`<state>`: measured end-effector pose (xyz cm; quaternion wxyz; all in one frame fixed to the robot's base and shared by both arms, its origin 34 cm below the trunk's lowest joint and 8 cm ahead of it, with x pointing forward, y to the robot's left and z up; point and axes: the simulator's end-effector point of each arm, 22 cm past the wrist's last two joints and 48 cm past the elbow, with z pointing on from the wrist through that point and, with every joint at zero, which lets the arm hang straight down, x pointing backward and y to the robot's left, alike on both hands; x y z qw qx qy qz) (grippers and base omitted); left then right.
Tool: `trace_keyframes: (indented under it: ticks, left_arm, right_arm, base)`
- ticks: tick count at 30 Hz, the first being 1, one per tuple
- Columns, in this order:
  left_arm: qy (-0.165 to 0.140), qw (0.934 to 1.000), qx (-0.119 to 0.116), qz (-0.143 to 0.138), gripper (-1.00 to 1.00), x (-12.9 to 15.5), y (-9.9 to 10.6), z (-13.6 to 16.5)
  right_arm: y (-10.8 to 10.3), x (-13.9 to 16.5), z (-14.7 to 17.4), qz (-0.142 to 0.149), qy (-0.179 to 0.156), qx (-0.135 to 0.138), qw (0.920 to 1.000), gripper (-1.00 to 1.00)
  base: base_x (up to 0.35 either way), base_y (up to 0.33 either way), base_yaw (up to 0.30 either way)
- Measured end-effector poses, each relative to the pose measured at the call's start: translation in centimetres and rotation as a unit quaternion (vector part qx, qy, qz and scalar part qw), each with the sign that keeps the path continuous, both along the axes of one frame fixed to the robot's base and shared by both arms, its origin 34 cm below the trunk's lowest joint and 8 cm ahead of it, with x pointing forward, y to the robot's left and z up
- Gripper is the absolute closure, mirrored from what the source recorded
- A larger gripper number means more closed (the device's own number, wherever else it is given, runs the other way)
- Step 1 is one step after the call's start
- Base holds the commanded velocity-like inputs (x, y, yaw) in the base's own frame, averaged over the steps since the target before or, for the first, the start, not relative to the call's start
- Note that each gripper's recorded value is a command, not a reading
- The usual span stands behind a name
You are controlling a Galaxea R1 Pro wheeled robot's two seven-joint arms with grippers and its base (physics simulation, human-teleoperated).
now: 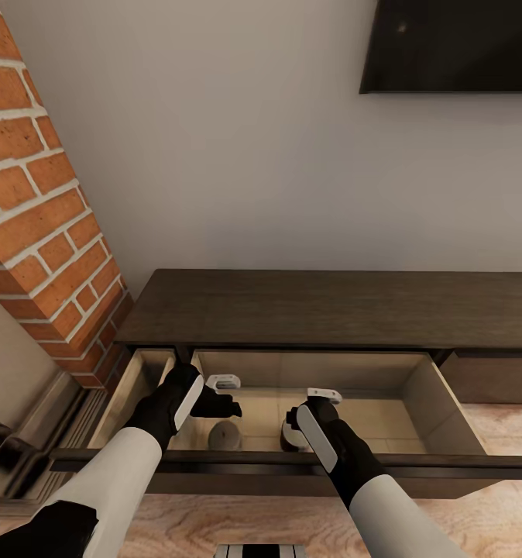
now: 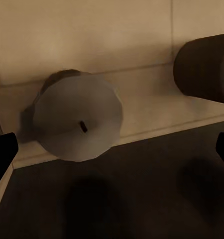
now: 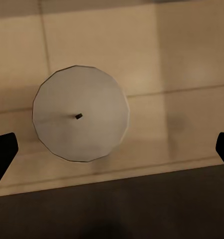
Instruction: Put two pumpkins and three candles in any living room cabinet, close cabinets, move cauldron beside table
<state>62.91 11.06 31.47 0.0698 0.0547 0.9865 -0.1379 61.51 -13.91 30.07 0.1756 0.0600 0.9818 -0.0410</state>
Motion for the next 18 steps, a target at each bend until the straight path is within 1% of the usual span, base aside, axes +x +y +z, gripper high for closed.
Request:
trace_keyframes:
  ticks: [11,18]
  left_arm:
    - [0.0,1.0,-0.002,0.0,-1.0,0.0,-0.1,0.0]
    - [-0.013,0.9999,-0.003,0.0,-1.0,0.4,-0.2,1.7]
  right_arm:
    - [0.0,0.0,0.0,0.0,0.0,0.0,1.0,-1.0]
    - [0.0,0.5,1.6,0.0,-0.014,0.0,0.9999,-1.0]
  base:
    - [0.0,0.0,0.0]
    - [0.0,0.0,0.0]
